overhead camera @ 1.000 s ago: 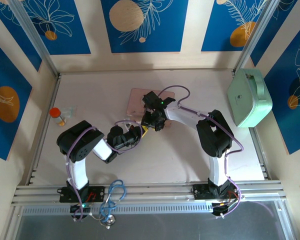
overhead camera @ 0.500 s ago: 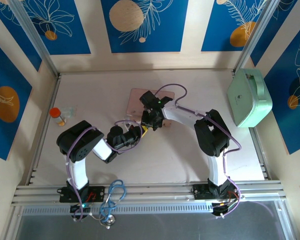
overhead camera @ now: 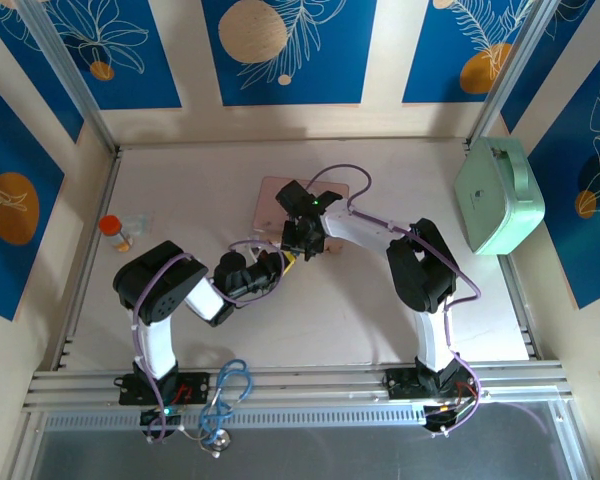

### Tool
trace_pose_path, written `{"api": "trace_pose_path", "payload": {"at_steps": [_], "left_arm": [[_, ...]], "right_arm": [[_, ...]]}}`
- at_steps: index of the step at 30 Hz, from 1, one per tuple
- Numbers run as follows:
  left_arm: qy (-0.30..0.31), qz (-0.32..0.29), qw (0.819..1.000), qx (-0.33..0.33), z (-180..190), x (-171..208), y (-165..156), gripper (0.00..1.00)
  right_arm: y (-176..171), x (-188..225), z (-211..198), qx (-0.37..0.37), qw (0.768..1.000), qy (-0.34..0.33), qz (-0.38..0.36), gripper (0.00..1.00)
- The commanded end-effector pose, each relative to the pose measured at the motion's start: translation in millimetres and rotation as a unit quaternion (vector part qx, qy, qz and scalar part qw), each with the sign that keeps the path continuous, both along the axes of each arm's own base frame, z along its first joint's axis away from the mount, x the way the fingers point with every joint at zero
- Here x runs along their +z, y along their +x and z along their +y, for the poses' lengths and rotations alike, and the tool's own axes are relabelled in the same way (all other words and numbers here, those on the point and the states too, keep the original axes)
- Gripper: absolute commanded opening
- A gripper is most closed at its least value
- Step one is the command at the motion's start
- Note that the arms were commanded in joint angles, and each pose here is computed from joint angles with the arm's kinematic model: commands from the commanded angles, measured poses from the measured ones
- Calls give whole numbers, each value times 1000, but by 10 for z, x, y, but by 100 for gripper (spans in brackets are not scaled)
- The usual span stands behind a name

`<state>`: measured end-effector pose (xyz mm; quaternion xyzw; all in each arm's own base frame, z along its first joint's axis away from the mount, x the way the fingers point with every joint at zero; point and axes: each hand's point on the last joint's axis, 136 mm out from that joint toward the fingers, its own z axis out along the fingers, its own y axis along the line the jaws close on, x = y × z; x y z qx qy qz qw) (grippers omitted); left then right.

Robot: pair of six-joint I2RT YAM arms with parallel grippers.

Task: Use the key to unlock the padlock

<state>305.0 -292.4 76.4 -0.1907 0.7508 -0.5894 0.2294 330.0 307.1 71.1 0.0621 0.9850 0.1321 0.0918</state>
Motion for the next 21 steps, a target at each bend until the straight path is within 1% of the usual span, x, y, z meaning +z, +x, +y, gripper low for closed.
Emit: {"api": "trace_pose_path", "payload": {"at_steps": [1,4,5,6,9,11,18,21], "left_arm": [[-14,-26,1000,5,19,119,62,0],[-15,-26,1000,5,20,124,64,0],[-15,-25,1000,5,20,122,58,0],[-15,-26,1000,5,20,126,58,0],[-14,-26,1000,5,28,120,60,0],[-14,-26,1000,6,29,120,61,0],[-13,-25,1000,6,31,115,58,0],[-12,-24,1000,6,35,101,60,0]], "right_arm": [[-26,-22,-14,7,1000,-21,6,37],[-26,-39,-3,7,1000,-20,8,31],[-31,-47,2,7,1000,-19,9,30],[-38,-63,1,7,1000,-20,12,31],[-66,-83,-4,6,1000,-23,17,41],[-73,-94,-5,5,1000,-23,19,41],[-66,-110,-41,-1,999,-29,20,25],[-69,-108,-37,1,999,-28,22,14]]}}
